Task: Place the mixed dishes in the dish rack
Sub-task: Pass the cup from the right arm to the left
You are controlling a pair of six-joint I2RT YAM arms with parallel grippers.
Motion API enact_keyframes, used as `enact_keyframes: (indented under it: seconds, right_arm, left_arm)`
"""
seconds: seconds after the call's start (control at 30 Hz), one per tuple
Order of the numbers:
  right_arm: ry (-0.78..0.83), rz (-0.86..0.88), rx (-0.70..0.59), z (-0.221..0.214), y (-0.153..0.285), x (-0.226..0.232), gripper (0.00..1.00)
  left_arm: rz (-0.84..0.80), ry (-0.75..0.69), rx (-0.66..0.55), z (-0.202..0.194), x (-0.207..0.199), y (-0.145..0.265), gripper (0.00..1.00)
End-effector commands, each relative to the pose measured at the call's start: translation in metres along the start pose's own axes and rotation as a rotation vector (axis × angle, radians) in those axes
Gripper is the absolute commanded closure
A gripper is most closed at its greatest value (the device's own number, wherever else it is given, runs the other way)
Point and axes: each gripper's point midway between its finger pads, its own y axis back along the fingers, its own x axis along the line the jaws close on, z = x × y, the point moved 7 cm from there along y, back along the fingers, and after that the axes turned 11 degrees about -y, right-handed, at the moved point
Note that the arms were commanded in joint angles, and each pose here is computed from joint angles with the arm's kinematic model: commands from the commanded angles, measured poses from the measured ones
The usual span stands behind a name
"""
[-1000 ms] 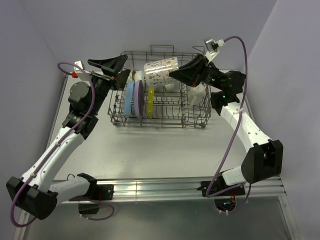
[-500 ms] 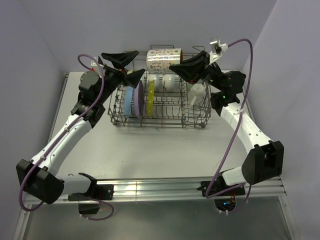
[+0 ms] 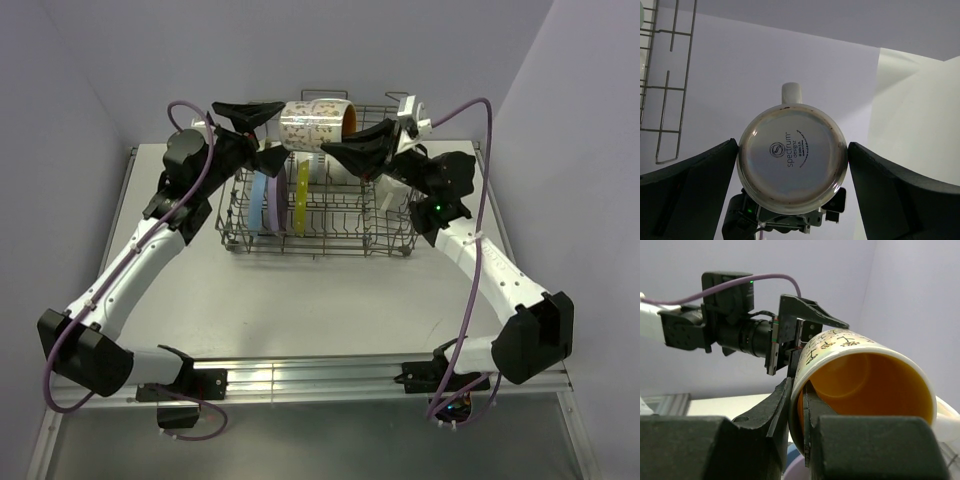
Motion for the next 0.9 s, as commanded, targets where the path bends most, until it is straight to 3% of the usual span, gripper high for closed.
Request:
enact_keyframes:
  seconds: [0.0,0.87]
  right_arm:
    - [0.267,0.046,-0.148,0.044,-0.007,0.029,1.0]
    - [0.295,-0.033,-0.123,0.018,-0.026,0.018,1.0]
  left_arm:
    - [-0.002,0.005,0.072,-0.01,-0.011,-0.001,0.01]
    - [0.0,0.035,0.175,-0.03,-0.011,-0.013,0.01]
